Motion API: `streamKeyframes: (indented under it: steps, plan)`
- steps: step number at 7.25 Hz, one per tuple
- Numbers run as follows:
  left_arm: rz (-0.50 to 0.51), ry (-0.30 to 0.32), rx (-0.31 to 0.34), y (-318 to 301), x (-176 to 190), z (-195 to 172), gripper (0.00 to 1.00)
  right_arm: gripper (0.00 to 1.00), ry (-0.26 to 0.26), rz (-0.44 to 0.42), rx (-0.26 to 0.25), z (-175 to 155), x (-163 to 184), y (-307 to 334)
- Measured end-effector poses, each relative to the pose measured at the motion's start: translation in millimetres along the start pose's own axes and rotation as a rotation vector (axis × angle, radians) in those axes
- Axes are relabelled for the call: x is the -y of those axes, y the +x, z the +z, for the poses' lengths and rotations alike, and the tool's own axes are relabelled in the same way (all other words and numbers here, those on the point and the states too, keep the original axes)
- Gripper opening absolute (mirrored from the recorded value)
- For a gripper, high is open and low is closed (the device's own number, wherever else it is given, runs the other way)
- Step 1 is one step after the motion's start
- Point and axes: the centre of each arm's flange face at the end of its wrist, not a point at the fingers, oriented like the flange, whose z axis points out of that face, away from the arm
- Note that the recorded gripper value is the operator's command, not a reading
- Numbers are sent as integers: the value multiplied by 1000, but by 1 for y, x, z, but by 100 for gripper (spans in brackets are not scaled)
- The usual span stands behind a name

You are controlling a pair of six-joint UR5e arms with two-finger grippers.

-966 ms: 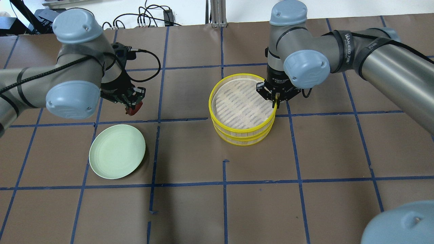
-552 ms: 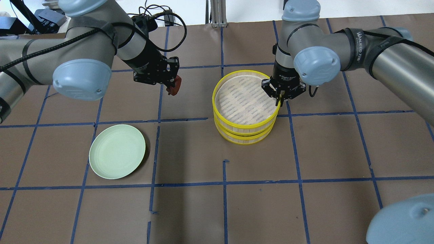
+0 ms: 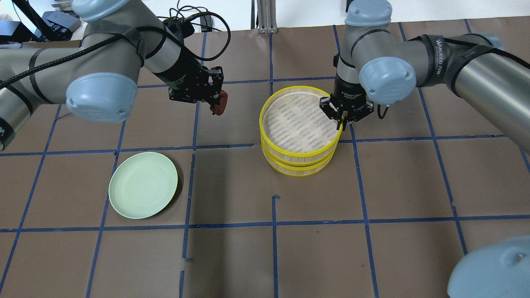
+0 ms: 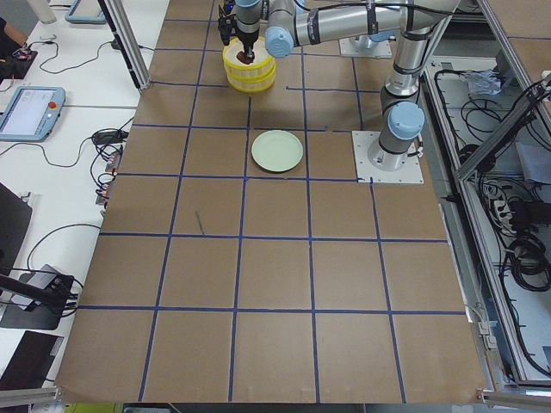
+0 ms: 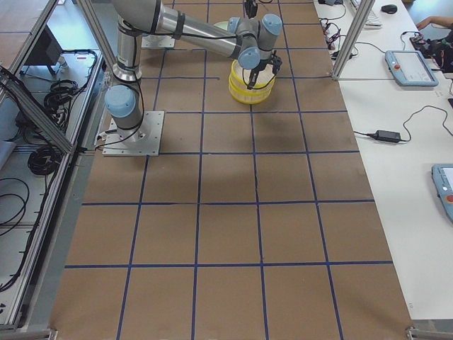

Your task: Place buns in different layers of steamer

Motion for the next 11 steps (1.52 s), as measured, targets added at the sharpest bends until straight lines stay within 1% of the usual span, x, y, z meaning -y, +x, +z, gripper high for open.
streamKeyframes:
  steps: [1,2,3,4,5,6,7,8,9,10,11]
  plan:
    - [-20,16,-16,14,-3,11,1,94,19,-14,2,-8,3,2]
    - [-36,29,-29,26,-4,20,1,93,50,-43,8,-28,8,12]
    - [-50,36,-36,32,-6,23,1,93,70,-64,15,-57,9,33]
    - [-71,34,-45,36,-7,25,4,96,85,-74,21,-88,0,58]
    - [-107,20,-66,43,-13,28,82,100,111,-89,22,-123,-20,77]
    - [-155,1,-92,54,-22,31,100,100,158,-101,23,-158,-49,87]
    - [-194,-16,-104,64,-32,36,100,100,199,-119,26,-189,-81,90]
    - [-209,-27,-108,70,-39,39,100,100,186,-135,23,-198,-100,91]
    - [-214,-32,-108,73,-43,41,100,100,159,-147,20,-199,-109,88]
    - [-205,-32,-108,75,-44,41,100,100,147,-166,16,-204,-116,79]
    - [-137,-17,-108,74,-42,37,100,100,136,-187,10,-209,-119,68]
